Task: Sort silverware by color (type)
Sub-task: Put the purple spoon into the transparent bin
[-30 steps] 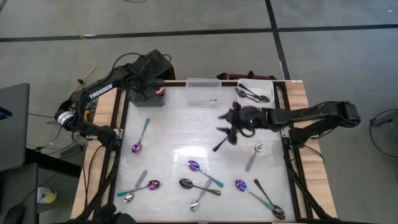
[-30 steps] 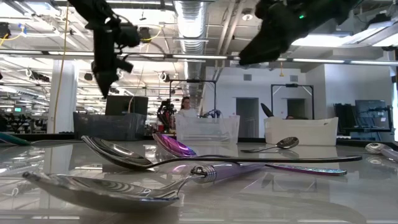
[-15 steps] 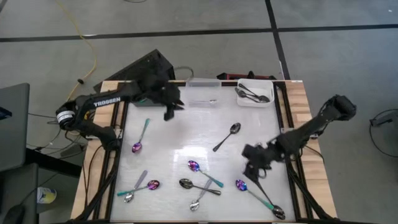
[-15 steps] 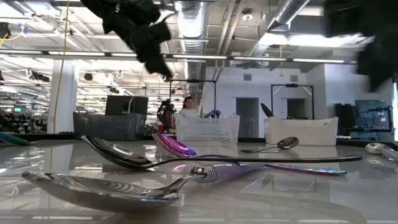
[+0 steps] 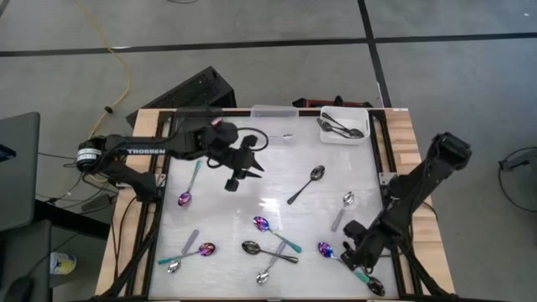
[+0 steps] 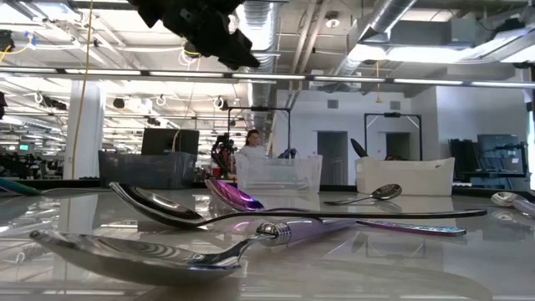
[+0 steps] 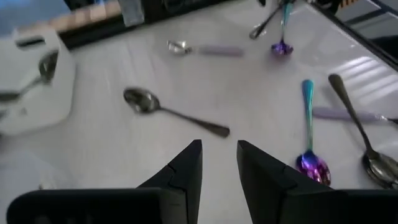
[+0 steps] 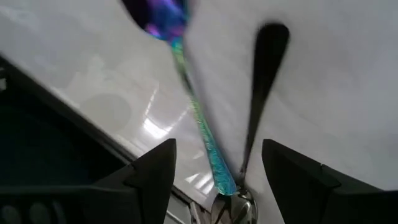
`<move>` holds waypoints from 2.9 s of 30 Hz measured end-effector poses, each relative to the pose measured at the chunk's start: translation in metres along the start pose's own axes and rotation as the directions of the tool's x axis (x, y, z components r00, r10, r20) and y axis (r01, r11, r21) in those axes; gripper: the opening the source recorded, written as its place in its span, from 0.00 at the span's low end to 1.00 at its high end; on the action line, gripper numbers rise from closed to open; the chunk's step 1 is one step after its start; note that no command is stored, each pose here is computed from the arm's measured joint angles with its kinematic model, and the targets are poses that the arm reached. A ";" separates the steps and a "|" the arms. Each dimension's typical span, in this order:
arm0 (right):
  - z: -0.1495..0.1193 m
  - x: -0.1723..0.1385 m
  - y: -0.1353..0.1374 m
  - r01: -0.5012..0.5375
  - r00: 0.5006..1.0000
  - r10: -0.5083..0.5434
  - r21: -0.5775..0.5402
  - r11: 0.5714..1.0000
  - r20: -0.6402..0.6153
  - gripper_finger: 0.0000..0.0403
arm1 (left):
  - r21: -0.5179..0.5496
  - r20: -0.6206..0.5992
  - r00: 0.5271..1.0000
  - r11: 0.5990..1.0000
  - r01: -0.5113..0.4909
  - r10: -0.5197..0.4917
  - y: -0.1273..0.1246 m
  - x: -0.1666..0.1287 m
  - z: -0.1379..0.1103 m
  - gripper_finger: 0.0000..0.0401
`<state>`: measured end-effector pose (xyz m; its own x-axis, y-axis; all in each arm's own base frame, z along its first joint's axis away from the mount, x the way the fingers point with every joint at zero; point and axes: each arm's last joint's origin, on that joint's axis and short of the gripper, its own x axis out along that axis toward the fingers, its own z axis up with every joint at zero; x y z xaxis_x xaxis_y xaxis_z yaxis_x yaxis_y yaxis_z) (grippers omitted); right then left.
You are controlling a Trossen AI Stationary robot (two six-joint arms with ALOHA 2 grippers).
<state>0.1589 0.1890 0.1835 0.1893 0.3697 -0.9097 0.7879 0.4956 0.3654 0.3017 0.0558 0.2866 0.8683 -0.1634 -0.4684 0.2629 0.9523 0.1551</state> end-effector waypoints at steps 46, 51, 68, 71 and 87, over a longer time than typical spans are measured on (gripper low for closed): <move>0.049 -0.005 -0.063 0.478 0.799 -0.188 -0.413 0.775 0.572 0.35 | -0.383 -0.065 0.998 0.923 -0.021 -0.005 -0.008 0.243 0.004 0.22; 0.051 0.003 -0.070 0.473 0.801 -0.177 -0.423 0.773 0.572 0.11 | -0.375 -0.087 0.996 0.927 -0.020 -0.014 -0.010 0.242 0.004 0.22; 0.089 0.012 -0.063 0.368 0.634 0.023 -0.327 0.870 0.773 0.04 | -0.251 -0.112 0.992 0.968 0.021 -0.051 -0.011 0.241 0.000 0.22; 0.091 0.012 -0.059 0.350 0.686 0.032 -0.368 0.861 0.727 0.06 | -0.176 -0.113 0.993 0.984 0.024 -0.044 -0.010 0.241 0.000 0.24; 0.044 -0.037 -0.051 0.362 0.473 0.059 -0.255 0.897 0.879 0.06 | -0.148 -0.004 0.994 0.983 -0.106 0.106 -0.009 0.266 -0.014 0.44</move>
<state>0.1372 0.1150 0.1899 0.6514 -0.4867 -0.5821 0.6254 0.7788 0.0487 0.5246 0.0075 0.1478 0.8895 -0.0601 -0.4530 0.1046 0.9918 0.0738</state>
